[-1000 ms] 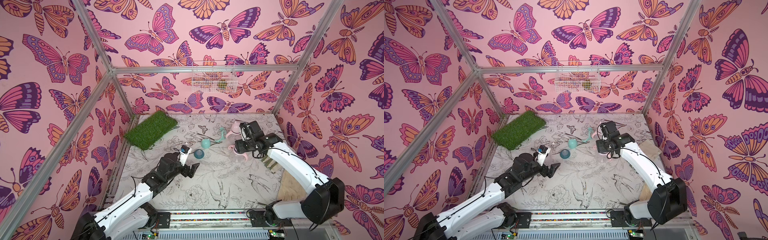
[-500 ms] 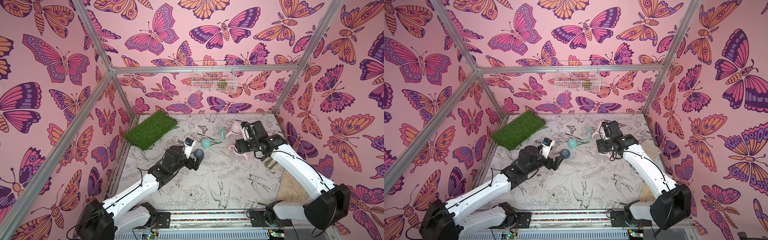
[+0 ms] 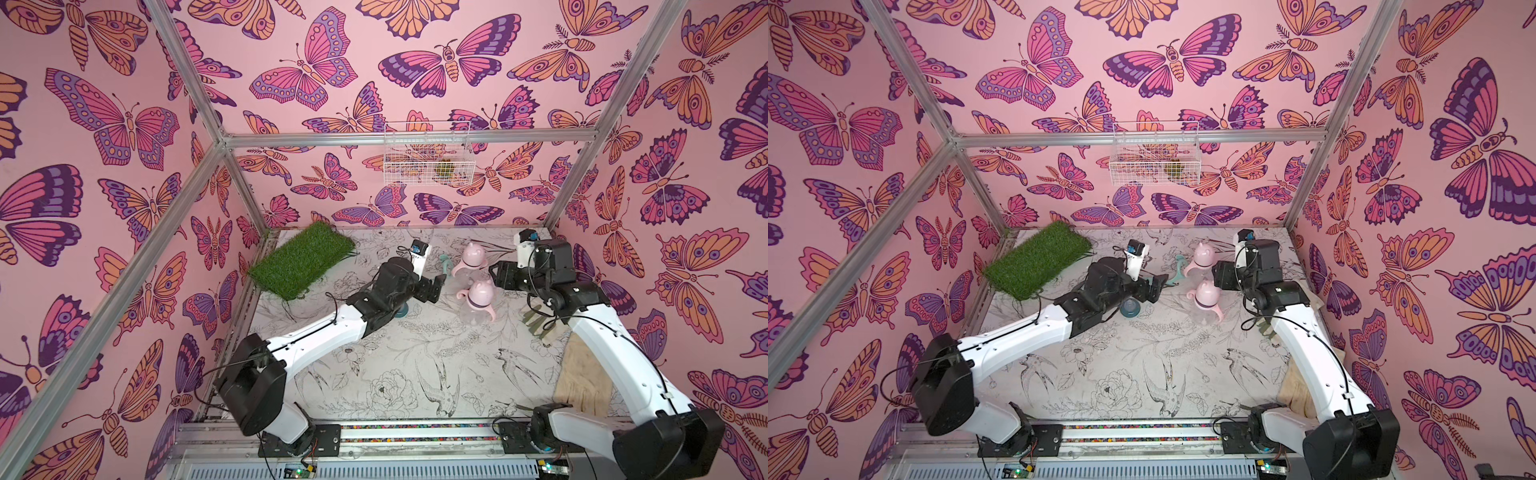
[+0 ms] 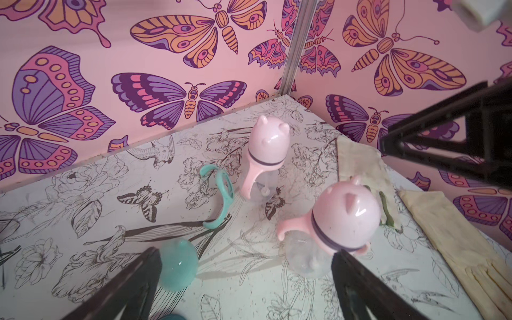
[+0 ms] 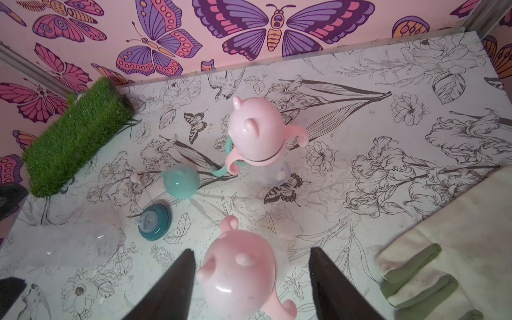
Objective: Assemble the baby bottles
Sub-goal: Close the lid on the baby bottle.
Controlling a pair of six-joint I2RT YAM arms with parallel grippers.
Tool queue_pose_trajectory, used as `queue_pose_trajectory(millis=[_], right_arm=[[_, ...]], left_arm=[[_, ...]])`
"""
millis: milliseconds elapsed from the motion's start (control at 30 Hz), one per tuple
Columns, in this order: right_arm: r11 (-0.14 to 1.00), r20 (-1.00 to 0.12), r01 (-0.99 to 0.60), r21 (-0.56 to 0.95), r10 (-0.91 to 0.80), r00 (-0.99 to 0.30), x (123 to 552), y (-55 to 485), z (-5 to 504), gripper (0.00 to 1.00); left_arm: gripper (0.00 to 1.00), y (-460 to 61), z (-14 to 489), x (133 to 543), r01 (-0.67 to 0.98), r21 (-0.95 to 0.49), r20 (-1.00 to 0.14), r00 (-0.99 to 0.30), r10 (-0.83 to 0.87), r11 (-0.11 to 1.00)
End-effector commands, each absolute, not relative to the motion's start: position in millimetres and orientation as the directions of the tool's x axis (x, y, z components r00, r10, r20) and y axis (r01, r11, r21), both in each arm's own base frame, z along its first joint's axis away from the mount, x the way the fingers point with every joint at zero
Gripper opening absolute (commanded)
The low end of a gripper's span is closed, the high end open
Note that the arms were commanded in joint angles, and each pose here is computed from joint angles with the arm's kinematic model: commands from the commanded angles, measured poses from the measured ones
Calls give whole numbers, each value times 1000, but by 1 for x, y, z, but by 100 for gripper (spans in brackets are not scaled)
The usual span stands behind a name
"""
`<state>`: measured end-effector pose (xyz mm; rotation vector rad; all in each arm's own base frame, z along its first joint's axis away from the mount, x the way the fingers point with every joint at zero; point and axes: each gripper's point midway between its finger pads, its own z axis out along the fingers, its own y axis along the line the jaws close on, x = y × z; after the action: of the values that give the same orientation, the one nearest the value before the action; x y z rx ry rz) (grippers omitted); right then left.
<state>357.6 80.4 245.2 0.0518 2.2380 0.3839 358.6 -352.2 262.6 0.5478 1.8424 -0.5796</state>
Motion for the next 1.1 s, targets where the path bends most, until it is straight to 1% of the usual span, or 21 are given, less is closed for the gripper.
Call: queue_pose_trajectory(millis=[0, 200, 467, 700, 1067], right_arm=[[930, -760, -100, 353, 223, -610, 369, 84, 245, 64], [918, -769, -118, 380, 242, -592, 366, 86, 228, 62], [907, -779, -117, 404, 274, -564, 360, 85, 221, 60], [908, -764, -108, 405, 271, -586, 359, 86, 214, 58], [891, -724, -120, 438, 271, -634, 357, 94, 193, 55]], left_arm=[[96, -375, 272, 368, 592, -147, -951, -304, 51, 792], [96, -422, 263, 367, 602, -100, -954, -285, 97, 792], [93, -454, 243, 361, 604, -67, -945, -294, 144, 794], [92, -463, 228, 360, 603, -50, -935, -309, 176, 796], [91, -460, 208, 357, 599, -38, -920, -334, 206, 800]])
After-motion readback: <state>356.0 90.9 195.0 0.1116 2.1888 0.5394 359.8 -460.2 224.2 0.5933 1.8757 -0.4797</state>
